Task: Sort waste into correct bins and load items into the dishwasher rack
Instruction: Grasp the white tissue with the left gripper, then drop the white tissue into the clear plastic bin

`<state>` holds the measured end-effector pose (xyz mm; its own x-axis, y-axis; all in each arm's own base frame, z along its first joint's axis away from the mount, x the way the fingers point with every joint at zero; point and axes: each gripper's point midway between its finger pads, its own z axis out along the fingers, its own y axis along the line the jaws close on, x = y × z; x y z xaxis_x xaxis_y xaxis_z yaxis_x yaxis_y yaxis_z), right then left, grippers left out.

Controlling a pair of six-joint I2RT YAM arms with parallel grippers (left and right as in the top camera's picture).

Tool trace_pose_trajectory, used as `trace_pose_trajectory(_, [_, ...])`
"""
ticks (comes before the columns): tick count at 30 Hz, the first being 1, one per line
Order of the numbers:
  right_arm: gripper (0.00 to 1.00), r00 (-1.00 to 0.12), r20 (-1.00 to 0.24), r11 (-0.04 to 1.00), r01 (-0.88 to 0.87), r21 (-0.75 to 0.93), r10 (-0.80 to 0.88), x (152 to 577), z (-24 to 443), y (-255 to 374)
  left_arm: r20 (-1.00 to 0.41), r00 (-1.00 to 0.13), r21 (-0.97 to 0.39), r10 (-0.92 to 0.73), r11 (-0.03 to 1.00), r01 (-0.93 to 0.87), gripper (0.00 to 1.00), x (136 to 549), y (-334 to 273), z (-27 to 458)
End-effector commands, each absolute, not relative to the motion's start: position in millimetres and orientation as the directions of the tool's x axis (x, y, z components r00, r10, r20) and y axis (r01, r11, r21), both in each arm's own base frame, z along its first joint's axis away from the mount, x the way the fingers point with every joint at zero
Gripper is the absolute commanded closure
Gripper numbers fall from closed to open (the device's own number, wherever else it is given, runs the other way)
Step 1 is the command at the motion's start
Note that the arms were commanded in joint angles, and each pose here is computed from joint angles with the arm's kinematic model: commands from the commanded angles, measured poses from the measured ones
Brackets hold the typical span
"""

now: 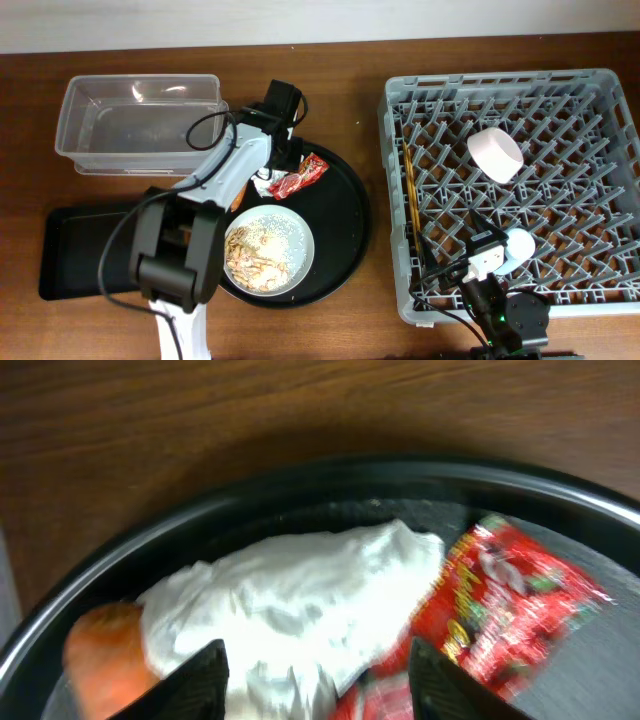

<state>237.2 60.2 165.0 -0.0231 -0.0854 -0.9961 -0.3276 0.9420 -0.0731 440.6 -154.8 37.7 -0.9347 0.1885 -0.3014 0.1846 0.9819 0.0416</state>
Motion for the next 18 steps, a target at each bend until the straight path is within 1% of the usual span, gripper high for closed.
trace_pose_trajectory(1, [0.02,-0.022,-0.996,0.941,-0.329,-0.075,-0.087,237.1,162.7,59.9,-0.252,-0.948,0.069,0.195,0.981,0.183,0.49,439.5,-150.3,4.7])
trace_pose_trajectory(2, [0.02,-0.022,-0.996,0.941,-0.329,-0.075,-0.087,237.1,162.7,59.9,-0.255,-0.947,0.068,0.193,0.981,0.181,0.5,441.2,-149.9,2.8])
trace_pose_trajectory(3, [0.02,-0.022,-0.996,0.941,-0.329,-0.075,-0.087,237.1,162.7,59.9,-0.268,-0.945,0.066,0.187,0.982,0.176,0.58,444.9,-149.3,3.3])
trace_pose_trajectory(5, [0.02,-0.022,-0.996,0.941,-0.329,-0.075,-0.087,237.1,162.6,59.9,-0.29,-0.939,0.061,0.184,0.983,0.174,0.78,451.4,-151.2,11.6])
trace_pose_trajectory(6, [0.02,-0.022,-0.996,0.941,-0.329,-0.075,-0.087,237.1,162.7,59.9,-0.3,-0.936,0.059,0.183,0.983,0.173,0.94,454.3,-152.4,17.7])
trace_pose_trajectory(7, [0.02,-0.022,-0.996,0.941,-0.329,-0.075,-0.087,237.1,162.7,59.9,-0.307,-0.934,0.057,0.182,0.983,0.173,1.0,457.2,-153.5,26.3])
trace_pose_trajectory(10, [0.02,-0.022,-0.996,0.941,-0.329,-0.075,-0.087,237.1,162.6,59.9,-0.339,-0.924,0.052,0.178,0.984,0.171,1.0,463.9,-155.9,67.5])
trace_pose_trajectory(13, [0.02,-0.022,-0.996,0.941,-0.329,-0.075,-0.087,237.1,162.6,59.9,-0.38,-0.909,0.057,0.173,0.985,0.163,1.0,465.1,-153.5,121.1])
trace_pose_trajectory(15, [0.02,-0.022,-0.996,0.941,-0.329,-0.075,-0.087,237.1,162.6,59.9,-0.423,-0.891,0.111,0.167,0.985,0.132,1.0,466.0,-141.3,155.5])
trace_pose_trajectory(18, [0.02,-0.022,-0.996,0.941,-0.329,-0.075,-0.087,237.1,162.7,59.9,-0.497,-0.854,0.209,0.152,0.976,0.053,1.0,468.8,-114.8,193.9])
